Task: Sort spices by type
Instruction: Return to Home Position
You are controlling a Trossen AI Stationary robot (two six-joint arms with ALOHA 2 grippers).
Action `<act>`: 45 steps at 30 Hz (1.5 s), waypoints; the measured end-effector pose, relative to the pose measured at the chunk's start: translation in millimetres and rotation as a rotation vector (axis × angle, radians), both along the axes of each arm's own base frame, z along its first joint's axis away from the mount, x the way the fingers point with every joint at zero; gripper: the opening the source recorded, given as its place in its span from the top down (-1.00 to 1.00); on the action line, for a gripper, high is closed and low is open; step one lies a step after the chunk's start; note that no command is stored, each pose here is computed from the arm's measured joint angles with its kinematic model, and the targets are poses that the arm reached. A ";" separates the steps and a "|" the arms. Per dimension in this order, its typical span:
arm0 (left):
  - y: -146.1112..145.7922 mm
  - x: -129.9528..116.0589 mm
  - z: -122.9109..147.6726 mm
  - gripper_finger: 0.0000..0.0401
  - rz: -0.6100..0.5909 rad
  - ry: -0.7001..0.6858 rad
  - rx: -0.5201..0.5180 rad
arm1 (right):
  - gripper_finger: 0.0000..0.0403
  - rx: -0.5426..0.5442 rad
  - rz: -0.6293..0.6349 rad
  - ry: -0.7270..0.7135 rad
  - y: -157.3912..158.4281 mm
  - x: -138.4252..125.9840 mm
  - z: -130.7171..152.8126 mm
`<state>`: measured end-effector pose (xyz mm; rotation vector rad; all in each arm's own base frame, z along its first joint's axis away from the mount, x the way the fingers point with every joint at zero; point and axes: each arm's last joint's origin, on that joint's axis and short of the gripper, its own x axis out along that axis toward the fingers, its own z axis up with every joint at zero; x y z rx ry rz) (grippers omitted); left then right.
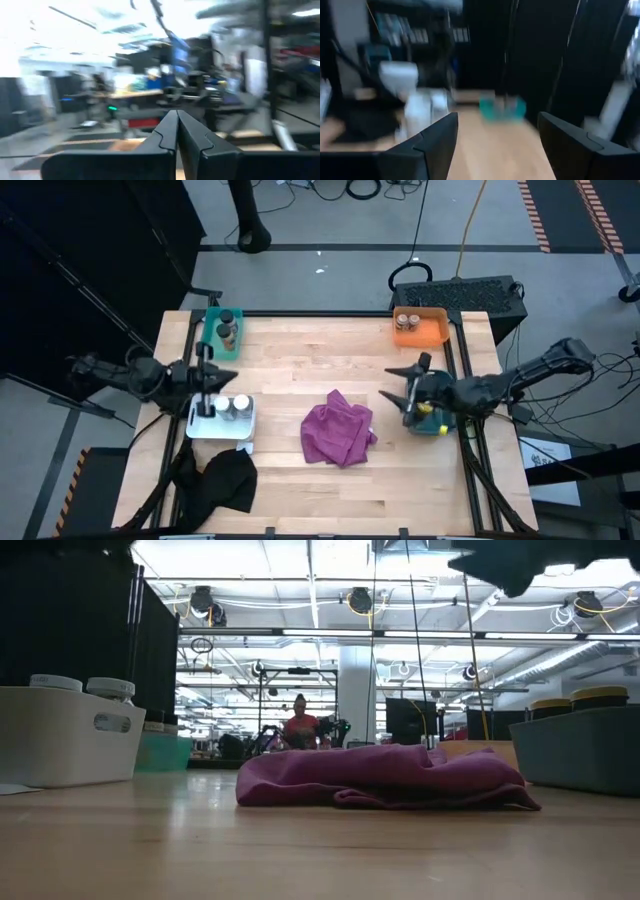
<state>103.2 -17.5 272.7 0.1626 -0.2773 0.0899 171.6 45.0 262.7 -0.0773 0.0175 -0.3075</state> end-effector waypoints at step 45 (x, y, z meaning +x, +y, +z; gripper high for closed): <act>18.5 -7.6 -92.9 0.95 0.137 0.129 -0.076 | 0.03 -0.275 0.206 -0.324 -34.5 -81.2 -60.2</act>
